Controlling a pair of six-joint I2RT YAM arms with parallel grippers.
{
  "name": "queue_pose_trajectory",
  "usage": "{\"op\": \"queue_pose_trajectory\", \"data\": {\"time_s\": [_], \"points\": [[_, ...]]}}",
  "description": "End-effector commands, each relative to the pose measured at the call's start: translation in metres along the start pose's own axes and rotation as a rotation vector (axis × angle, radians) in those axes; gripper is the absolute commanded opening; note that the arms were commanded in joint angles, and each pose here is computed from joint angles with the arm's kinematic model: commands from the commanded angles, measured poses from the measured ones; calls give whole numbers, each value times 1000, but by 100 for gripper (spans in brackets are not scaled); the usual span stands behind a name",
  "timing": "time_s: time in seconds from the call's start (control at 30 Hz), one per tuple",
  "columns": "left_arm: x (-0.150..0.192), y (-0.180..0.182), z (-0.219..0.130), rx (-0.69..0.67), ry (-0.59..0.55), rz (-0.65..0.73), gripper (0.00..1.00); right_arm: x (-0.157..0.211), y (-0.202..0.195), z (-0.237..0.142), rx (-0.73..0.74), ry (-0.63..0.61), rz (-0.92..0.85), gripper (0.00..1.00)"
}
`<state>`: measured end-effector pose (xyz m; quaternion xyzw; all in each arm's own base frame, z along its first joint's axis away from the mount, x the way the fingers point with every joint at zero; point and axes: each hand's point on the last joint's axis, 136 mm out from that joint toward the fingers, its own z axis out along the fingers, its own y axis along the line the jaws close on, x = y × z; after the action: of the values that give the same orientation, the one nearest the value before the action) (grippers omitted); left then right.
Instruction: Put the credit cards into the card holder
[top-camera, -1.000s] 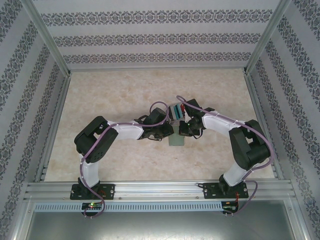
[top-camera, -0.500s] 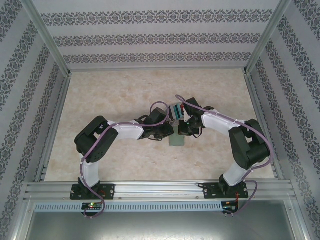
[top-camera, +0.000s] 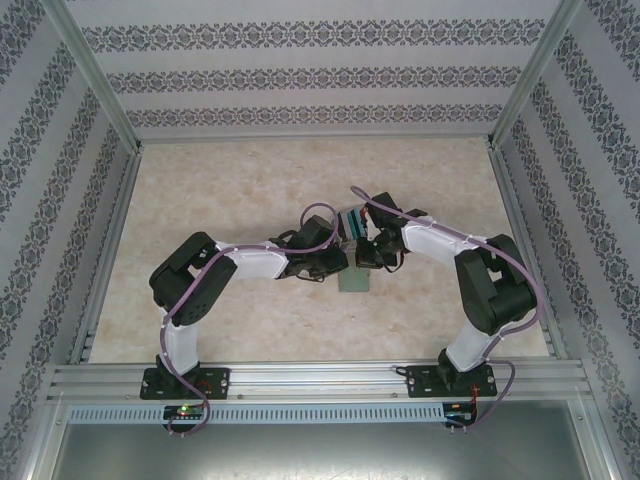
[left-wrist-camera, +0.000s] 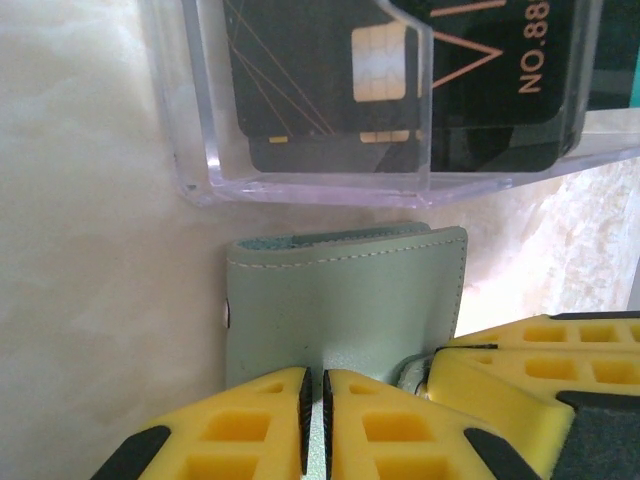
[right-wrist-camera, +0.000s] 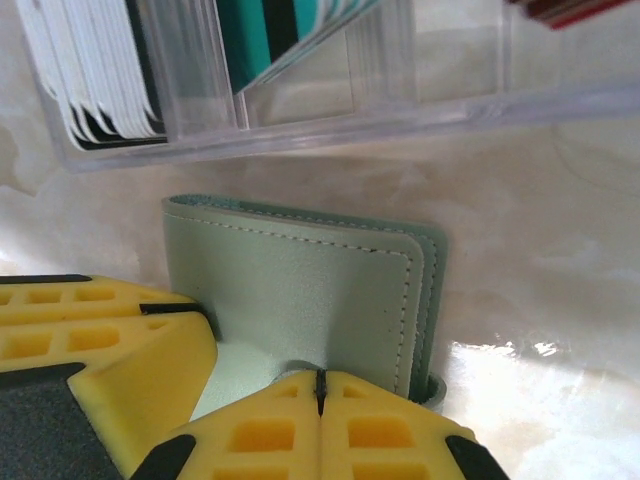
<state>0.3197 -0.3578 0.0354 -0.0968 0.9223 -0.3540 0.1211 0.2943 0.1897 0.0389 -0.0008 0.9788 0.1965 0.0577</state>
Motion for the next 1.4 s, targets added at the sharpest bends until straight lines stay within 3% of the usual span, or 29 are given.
{"op": "queue_pose_trajectory", "data": {"time_s": [0.0,0.6,0.87,0.97,1.1,1.37], "points": [[20,16,11,-63,60,7,15,1,4,0,-20,14,-10,5],[20,16,12,-61,56,-2,15,17,-12,13,91,1,-50,3],[19,17,11,-64,47,-9,15,42,-21,28,146,14,-81,0],[19,18,11,-62,46,-14,16,48,-21,26,147,-17,-96,0],[19,17,11,-57,44,-21,15,54,-33,27,253,-77,-124,0],[21,19,12,-35,40,-58,15,68,-47,48,320,-268,-128,0]]}}
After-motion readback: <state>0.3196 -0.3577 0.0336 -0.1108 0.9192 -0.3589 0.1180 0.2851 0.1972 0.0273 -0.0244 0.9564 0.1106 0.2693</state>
